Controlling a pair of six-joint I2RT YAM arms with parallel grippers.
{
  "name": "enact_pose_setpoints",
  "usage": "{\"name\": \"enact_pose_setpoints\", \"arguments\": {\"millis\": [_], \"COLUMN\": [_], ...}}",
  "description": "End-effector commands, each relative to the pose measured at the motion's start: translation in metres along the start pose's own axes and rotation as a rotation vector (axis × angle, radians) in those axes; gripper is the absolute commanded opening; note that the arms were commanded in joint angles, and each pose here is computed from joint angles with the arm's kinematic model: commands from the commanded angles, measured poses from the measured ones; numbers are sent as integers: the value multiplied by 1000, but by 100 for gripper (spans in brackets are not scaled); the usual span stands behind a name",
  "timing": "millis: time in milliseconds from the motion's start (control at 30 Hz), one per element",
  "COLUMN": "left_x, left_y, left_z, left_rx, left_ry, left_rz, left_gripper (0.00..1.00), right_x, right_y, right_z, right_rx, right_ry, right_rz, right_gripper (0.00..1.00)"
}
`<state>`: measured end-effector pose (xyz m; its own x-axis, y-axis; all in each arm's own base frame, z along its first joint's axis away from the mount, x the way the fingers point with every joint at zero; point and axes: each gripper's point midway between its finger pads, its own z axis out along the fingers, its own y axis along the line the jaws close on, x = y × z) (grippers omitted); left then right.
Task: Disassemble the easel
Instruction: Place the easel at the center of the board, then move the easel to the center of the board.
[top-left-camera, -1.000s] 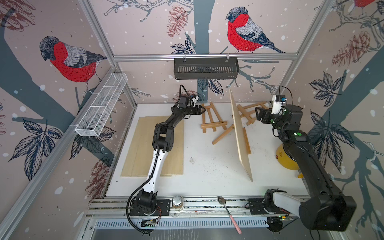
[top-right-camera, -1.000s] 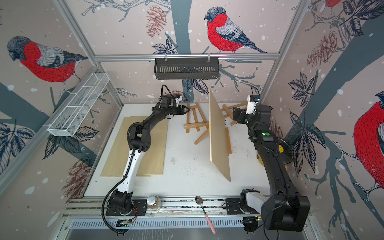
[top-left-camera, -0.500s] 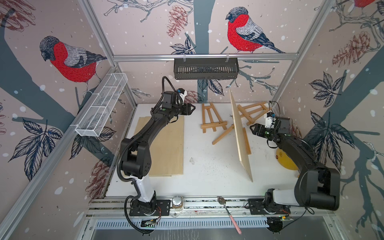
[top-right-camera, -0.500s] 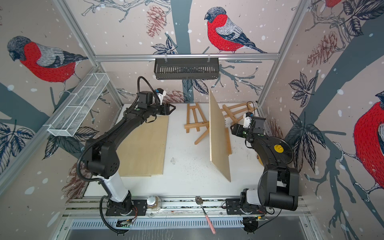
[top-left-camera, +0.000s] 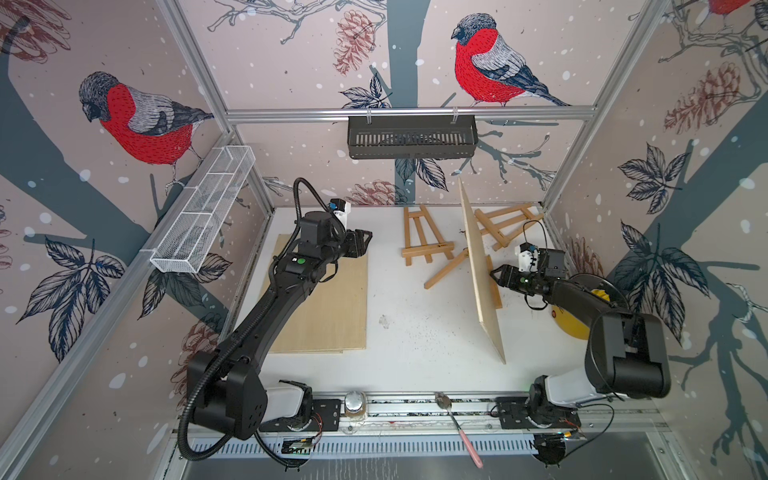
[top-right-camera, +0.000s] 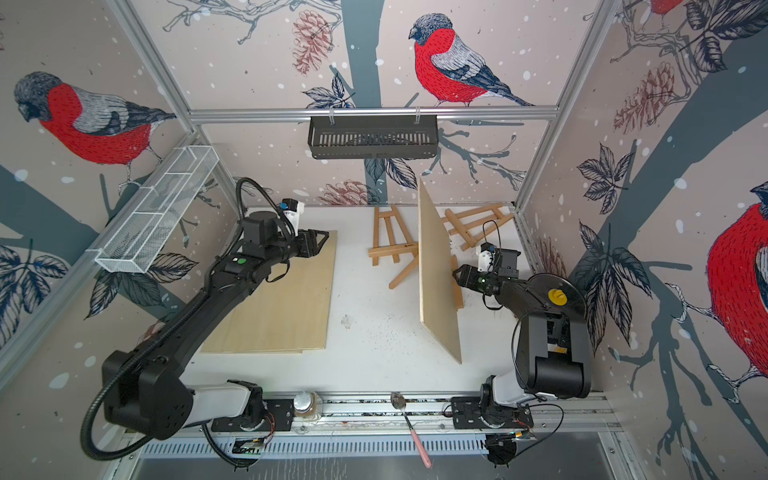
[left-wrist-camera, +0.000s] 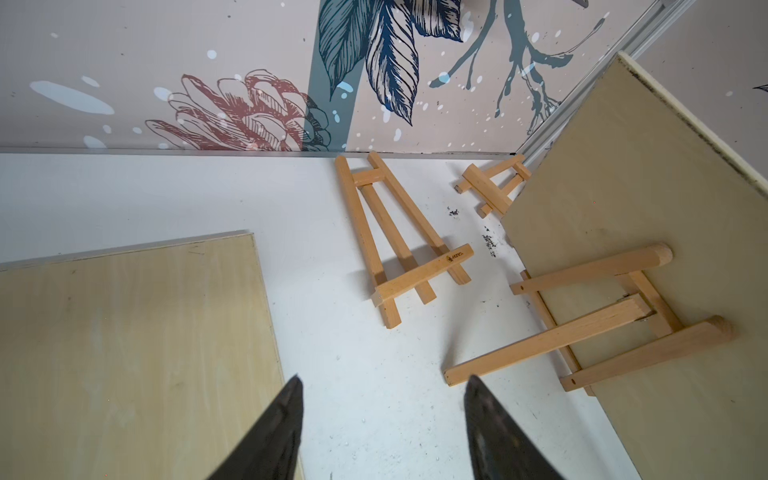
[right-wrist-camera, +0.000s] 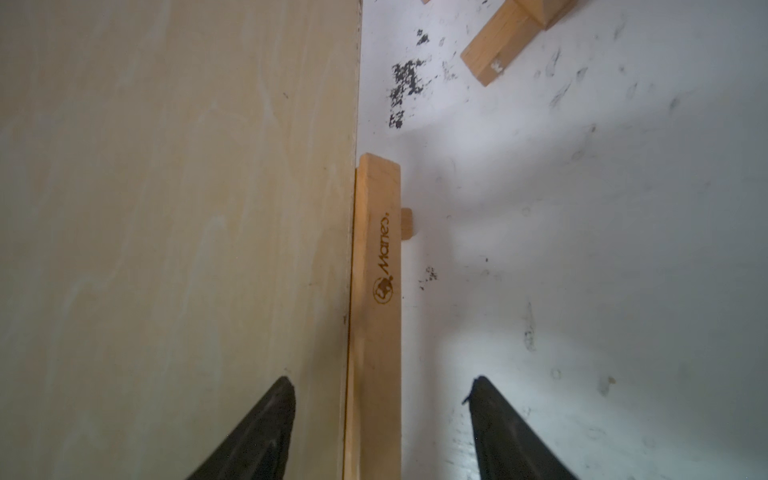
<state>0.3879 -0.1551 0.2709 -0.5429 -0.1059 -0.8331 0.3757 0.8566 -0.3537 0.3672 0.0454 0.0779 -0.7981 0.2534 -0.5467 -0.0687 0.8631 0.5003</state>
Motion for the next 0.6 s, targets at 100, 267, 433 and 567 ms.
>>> {"name": "enact_pose_setpoints", "arguments": {"millis": [100, 267, 433, 567], "left_x": [-15, -15, -12, -10], "left_y": [3, 3, 3, 2], "left_z": [-8, -8, -7, -9], "left_rx": [-38, -39, -32, -29], "left_ry": [-60, -56, -47, -39], "left_rz": [37, 30, 16, 8], "left_gripper": [60, 59, 58, 58], "right_x": [7, 13, 17, 19], "right_y": [8, 9, 14, 25], "right_z": [8, 11, 14, 20], "right_rx": [-61, -77, -96, -114], "right_ry": [8, 20, 37, 58], "right_rz": [6, 2, -17, -52], "right_gripper": [58, 48, 38, 26]}}
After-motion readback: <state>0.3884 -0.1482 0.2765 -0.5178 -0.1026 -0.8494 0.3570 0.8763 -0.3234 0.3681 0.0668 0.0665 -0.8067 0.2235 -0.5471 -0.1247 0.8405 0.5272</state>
